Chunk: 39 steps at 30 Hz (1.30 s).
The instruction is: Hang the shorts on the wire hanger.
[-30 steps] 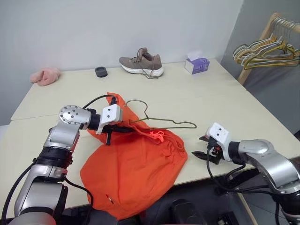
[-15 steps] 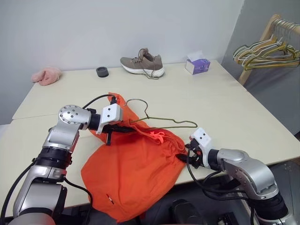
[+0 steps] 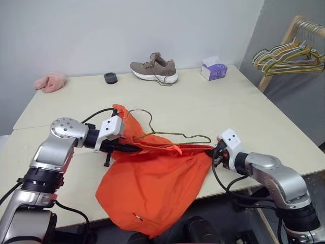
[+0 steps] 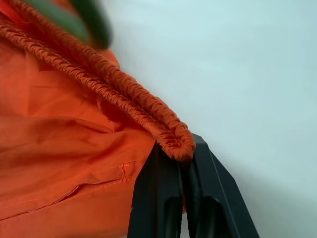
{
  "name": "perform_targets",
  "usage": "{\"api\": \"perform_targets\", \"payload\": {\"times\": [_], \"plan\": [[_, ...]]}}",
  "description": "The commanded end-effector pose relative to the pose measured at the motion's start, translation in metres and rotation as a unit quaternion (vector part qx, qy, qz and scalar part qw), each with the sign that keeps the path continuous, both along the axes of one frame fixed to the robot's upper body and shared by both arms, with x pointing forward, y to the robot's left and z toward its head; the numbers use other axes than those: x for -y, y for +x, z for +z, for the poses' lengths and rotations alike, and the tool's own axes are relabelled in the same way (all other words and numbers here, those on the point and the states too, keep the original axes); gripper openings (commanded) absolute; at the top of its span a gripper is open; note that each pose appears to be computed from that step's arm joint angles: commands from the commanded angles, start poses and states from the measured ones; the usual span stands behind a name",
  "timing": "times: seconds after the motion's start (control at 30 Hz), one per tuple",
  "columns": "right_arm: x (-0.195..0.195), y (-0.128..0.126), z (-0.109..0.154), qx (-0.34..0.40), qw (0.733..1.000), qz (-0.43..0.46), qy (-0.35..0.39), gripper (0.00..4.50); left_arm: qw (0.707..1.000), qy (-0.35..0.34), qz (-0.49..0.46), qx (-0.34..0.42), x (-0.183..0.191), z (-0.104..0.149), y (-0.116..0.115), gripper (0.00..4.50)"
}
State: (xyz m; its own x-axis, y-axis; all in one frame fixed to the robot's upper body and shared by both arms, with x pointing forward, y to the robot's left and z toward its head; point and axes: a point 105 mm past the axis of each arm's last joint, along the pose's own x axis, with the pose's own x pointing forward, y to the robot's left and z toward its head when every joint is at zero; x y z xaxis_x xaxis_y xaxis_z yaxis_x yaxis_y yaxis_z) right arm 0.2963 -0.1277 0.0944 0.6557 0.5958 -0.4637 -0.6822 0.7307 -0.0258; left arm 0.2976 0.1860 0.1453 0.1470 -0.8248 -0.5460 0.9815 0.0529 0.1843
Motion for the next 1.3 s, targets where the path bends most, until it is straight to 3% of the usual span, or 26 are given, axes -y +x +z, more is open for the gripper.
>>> {"api": "perform_targets", "payload": {"times": [0.03, 0.73, 1.03, 1.3], "plan": [[0.021, 0.008, 0.016, 0.032, 0.999, -0.028, -0.016, 0.02, 0.999, 0.029, 0.013, 0.016, -0.015, 0.008, 0.001, 0.00], [0.009, 0.001, 0.048, 0.136, 0.980, 0.062, -0.132, 0.02, 0.988, 0.123, 0.064, 0.060, -0.044, -0.017, 0.025, 0.00], [-0.027, 0.006, 0.076, 0.202, 0.952, 0.140, -0.183, 0.02, 0.981, 0.142, 0.025, 0.131, -0.003, -0.017, 0.036, 0.00], [-0.063, -0.001, 0.082, 0.242, 0.920, 0.221, -0.213, 0.02, 0.975, 0.146, 0.027, 0.166, 0.020, -0.018, 0.044, 0.00]]}}
